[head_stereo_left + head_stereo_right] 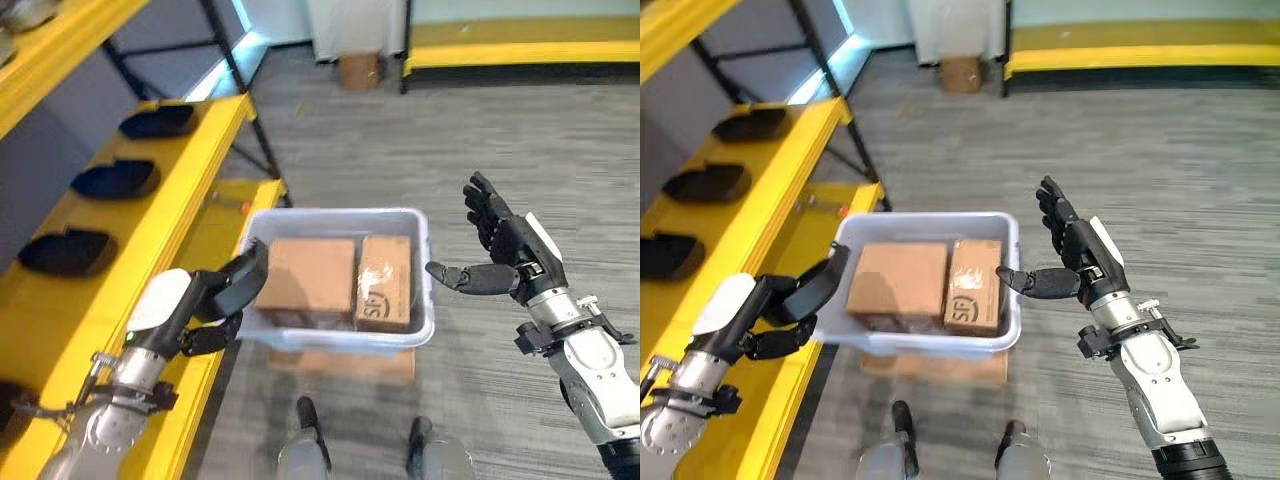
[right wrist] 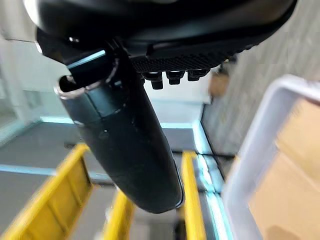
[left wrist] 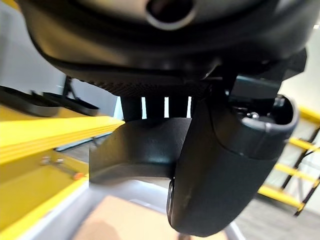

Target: Move parts from the plastic box to the shelf.

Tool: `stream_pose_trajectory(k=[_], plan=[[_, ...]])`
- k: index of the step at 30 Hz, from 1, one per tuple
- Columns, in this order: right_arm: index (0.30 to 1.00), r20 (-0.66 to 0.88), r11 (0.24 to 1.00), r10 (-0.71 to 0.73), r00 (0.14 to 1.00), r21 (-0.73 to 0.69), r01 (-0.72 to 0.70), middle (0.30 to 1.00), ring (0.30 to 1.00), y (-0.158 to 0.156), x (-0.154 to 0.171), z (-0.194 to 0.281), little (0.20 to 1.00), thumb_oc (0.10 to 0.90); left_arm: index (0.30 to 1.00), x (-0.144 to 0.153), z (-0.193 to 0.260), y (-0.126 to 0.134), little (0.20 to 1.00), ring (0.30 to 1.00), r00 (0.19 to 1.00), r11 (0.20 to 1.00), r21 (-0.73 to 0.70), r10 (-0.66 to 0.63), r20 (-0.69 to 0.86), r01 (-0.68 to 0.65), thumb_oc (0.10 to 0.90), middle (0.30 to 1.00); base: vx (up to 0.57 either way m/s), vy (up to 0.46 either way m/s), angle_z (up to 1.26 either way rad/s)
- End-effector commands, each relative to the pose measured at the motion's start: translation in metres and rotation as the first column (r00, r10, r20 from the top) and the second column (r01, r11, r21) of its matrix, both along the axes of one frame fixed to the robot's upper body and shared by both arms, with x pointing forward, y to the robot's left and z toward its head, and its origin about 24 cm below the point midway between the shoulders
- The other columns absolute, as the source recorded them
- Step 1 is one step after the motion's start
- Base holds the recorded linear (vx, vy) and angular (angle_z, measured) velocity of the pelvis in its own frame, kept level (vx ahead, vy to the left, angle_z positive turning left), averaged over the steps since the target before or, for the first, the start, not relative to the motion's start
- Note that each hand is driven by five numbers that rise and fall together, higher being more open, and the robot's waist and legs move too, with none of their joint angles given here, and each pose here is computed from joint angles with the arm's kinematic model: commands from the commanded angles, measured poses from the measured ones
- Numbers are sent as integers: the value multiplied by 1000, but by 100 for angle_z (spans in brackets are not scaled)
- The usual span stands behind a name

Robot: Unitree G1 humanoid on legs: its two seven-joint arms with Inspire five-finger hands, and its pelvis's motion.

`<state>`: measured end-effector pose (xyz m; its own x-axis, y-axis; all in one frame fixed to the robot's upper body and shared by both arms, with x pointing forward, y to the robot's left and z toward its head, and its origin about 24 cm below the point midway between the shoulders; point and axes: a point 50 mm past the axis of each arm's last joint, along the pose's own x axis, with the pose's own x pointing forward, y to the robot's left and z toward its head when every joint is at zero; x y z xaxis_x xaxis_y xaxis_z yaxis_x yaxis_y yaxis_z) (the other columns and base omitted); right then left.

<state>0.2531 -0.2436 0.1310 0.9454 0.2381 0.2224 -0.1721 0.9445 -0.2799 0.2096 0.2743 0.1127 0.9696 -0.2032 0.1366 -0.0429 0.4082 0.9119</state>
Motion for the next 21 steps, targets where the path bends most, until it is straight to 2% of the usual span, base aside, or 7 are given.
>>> stream_pose_trajectory(k=[1,8,14,16,21], plan=[[1000,308,999,38,951,-23,-32,1000,1000,9,0,57,1000,900,300,8,86,-14,300,300,901,994,18,-109,420,112,400,300,-153,-91,108],[1000,325,1000,-28,945,19,23,1000,1000,-1,-7,56,1000,900,300,15,108,-32,300,300,848,979,42,-192,495,198,400,300,-91,45,69],[1000,324,994,-106,940,36,100,1000,1000,-13,-16,52,1000,900,300,19,125,-52,300,300,797,949,113,-310,518,296,400,300,-1,265,83],[1000,314,993,-118,942,33,113,1000,1000,-11,-15,47,1000,900,300,20,135,-59,300,300,770,931,184,-364,524,315,400,300,-15,349,26],[1000,275,994,-114,955,34,108,1000,1000,-7,-15,35,1000,900,300,16,139,-61,300,300,757,921,226,-389,525,317,400,300,17,139,20]])
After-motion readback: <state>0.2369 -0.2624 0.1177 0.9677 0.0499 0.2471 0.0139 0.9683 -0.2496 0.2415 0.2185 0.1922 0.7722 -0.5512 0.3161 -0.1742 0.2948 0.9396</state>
